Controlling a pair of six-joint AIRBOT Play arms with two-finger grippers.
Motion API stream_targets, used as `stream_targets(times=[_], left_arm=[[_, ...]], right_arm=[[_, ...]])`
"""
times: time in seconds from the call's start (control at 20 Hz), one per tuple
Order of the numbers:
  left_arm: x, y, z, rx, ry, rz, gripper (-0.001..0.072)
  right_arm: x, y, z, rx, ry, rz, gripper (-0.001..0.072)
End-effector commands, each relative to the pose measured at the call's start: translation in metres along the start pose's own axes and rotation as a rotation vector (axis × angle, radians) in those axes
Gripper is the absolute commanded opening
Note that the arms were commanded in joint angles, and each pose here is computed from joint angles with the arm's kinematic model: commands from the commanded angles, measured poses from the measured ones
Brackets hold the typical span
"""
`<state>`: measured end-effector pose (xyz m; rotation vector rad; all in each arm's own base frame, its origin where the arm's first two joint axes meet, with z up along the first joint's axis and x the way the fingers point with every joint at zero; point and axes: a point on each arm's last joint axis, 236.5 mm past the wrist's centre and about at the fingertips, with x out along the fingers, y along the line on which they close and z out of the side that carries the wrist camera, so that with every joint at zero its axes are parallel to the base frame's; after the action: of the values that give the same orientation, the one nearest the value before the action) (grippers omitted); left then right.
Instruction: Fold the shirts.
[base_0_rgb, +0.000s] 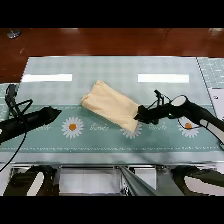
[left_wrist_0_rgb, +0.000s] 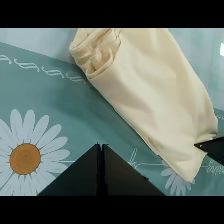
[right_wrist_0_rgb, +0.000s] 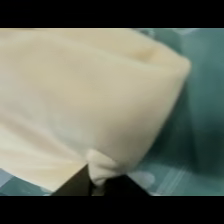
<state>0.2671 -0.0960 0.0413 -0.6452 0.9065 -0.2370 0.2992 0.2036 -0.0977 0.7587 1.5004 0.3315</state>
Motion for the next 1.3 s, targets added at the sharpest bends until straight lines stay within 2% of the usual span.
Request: stream_targets(times=[0.0,0.15,0.35,0.45,0.6,0.75,1.1,1.25], left_arm=[[0.000,0.000,0.000,0.000,0.001,0.001,0.0023],[0.000,0.000,0.000,0.000,0.001,0.001,0.0023],[0.000,0.000,0.000,0.000,0.001,0.001,0.0023],[0.000,0.000,0.000,0.001,0.002,0.001,0.0023],[0.000,0.000,-0.001,0.000,0.004,0.000,0.0023],[0.000,0.000,-0.001,0.000,0.004,0.000,0.0024],[0.000,0.000,-0.001,0.004,0.003,0.001,0.0024],[0.000,0.000,0.002,0.037,-0.007,0.001,0.0024]], right_arm=[[0.007,0.044,0.023,-0.138,0.012,0.051,0.0024],[-0.033,0.099,0.063,-0.324,-0.066,0.052,0.0023],[-0.123,0.163,0.109,-0.531,-0.232,-0.064,0.0023],[-0.173,0.174,0.130,-0.561,-0.334,-0.149,0.0023],[-0.235,0.179,0.140,-0.553,-0.406,-0.172,0.0024],[-0.287,0.154,0.143,-0.481,-0.432,-0.210,0.0023],[-0.405,0.050,0.138,-0.065,-0.597,-0.289,0.0023],[-0.430,-0.002,0.108,0.102,-0.550,-0.360,0.0023]])
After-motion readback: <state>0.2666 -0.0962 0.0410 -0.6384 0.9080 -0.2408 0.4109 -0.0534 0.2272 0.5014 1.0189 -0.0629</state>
